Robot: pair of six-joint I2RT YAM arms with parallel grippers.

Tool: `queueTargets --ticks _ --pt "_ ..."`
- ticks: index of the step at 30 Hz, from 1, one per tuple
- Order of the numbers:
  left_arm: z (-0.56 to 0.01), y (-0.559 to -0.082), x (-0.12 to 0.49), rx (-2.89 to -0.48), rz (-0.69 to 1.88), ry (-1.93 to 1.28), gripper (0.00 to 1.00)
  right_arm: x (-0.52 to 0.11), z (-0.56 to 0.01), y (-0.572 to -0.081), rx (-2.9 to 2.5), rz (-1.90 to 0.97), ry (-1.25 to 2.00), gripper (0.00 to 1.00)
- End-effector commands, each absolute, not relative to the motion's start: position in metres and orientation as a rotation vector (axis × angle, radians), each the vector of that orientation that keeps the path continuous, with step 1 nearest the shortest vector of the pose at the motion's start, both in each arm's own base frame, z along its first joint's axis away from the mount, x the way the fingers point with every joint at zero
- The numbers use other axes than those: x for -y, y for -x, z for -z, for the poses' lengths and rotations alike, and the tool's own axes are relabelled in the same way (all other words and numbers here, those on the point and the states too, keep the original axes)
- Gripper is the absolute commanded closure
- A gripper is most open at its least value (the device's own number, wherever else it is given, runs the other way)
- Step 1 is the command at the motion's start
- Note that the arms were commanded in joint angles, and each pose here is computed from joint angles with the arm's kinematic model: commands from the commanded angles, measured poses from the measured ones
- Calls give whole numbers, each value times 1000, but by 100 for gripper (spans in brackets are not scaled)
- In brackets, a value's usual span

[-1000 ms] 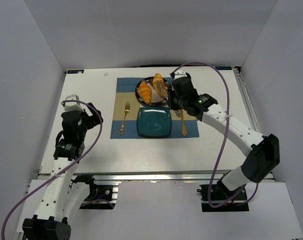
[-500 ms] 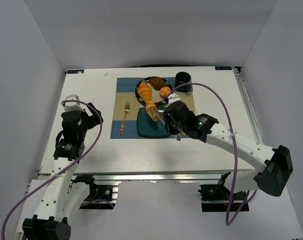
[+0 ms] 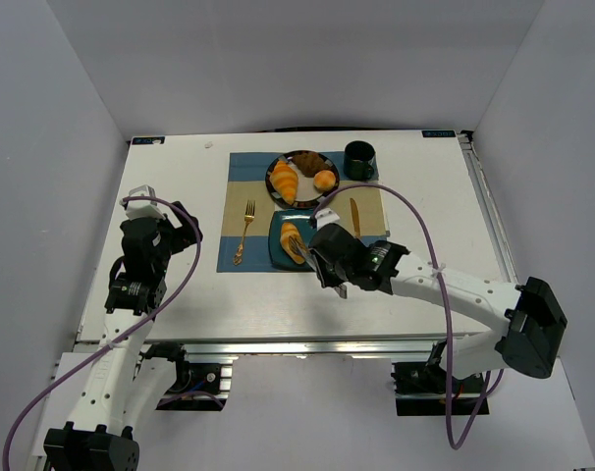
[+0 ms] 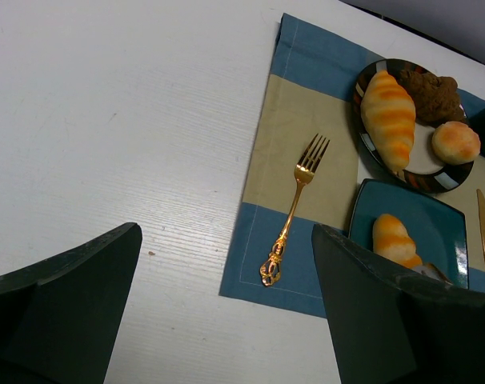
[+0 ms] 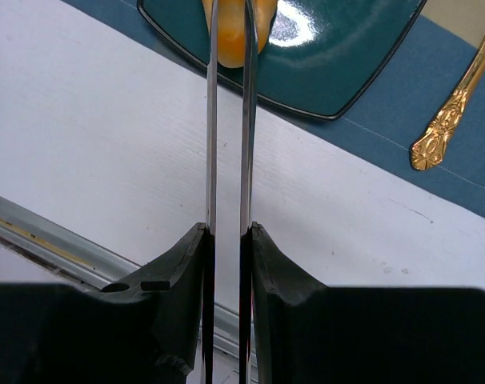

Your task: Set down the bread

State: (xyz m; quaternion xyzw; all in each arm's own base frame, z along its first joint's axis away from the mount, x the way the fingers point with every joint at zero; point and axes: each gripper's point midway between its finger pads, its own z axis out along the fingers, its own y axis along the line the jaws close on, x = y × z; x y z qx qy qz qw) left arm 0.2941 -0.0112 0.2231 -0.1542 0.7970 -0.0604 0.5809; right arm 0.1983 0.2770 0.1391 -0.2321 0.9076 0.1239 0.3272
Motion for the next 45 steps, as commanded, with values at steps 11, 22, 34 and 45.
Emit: queueTargets --ticks 11,22,34,45 --pt "-222 -294 16 -1864 164 340 2 -291 -162 -202 -2300 -385 559 47" --pt "-222 -294 16 -1866 164 340 2 -292 -225 -230 -2139 -374 403 48" --pt "-219 -295 18 -1876 172 334 2 -321 -237 -345 -2083 -332 361 48" --pt "-215 -296 19 -1892 175 331 2 -343 -204 -403 -2142 -370 417 47"
